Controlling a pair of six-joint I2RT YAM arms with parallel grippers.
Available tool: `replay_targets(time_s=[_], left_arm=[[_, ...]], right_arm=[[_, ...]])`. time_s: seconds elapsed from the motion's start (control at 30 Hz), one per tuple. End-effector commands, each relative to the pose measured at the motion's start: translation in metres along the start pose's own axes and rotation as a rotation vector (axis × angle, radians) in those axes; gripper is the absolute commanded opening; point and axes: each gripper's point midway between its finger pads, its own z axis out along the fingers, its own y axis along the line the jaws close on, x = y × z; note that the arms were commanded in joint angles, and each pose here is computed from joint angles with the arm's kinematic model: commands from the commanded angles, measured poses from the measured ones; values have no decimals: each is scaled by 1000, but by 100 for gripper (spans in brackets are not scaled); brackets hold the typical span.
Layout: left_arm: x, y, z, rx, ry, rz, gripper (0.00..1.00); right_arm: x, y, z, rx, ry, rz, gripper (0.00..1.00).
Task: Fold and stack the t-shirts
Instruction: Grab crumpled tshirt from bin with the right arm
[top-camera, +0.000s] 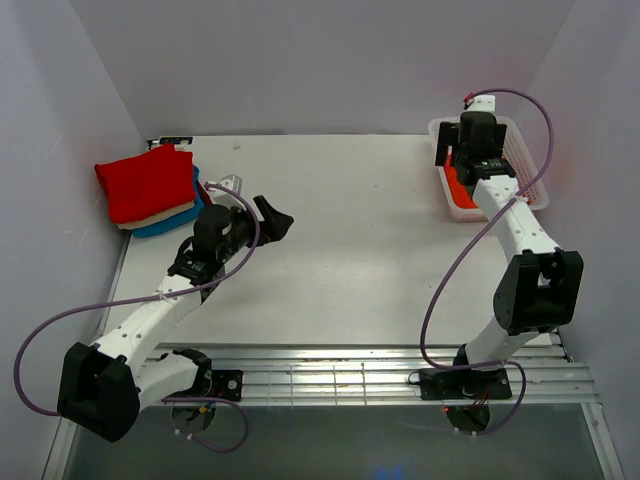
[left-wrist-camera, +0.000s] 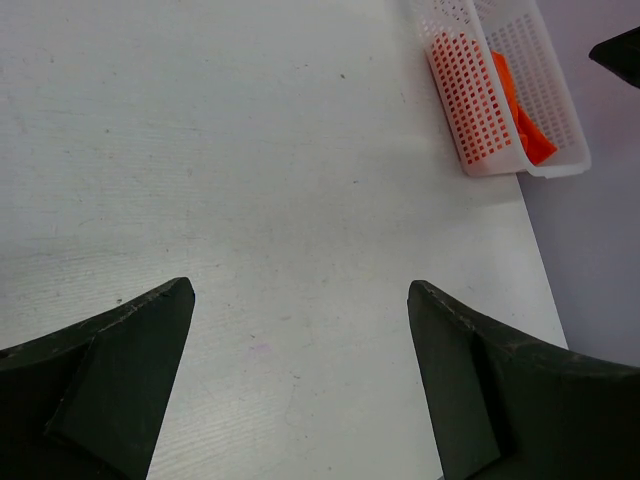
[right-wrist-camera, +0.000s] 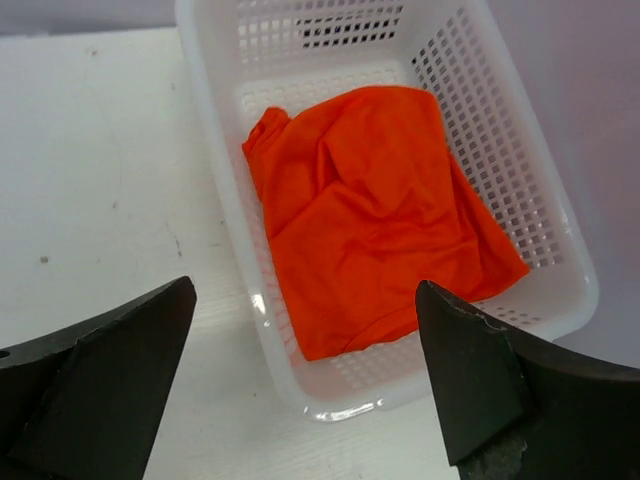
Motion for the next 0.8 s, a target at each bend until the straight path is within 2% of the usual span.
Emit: replay_targets(time_s=[0.0, 0.13, 0.2, 0.23, 0.3, 0.37, 0.43, 0.77], left_arm=[[-3, 0, -4, -5, -13, 16, 98], [1, 3, 0, -6, -3, 13, 98], [4, 4, 2, -10, 6, 10, 98], [4, 4, 3, -9, 7, 9, 98], [4, 4, 4, -9, 9, 9, 98], [5, 7, 7, -18, 8, 8, 98], [7, 9, 10, -22, 14, 7, 98], [16, 16, 23, -39, 51, 6, 98]], right_arm=[[-58, -33, 1, 15, -132, 127, 97], [-59, -59, 36, 7, -129, 166, 95], [-35, -69, 67, -27, -45, 207, 93], [-48, -75, 73, -39, -58, 230, 93], [-12, -73, 105, -61, 69, 231, 90], [2, -66, 132, -95, 125, 219, 88], [33, -56, 153, -114, 216, 212, 87], [74, -37, 179, -165, 288, 213, 86]])
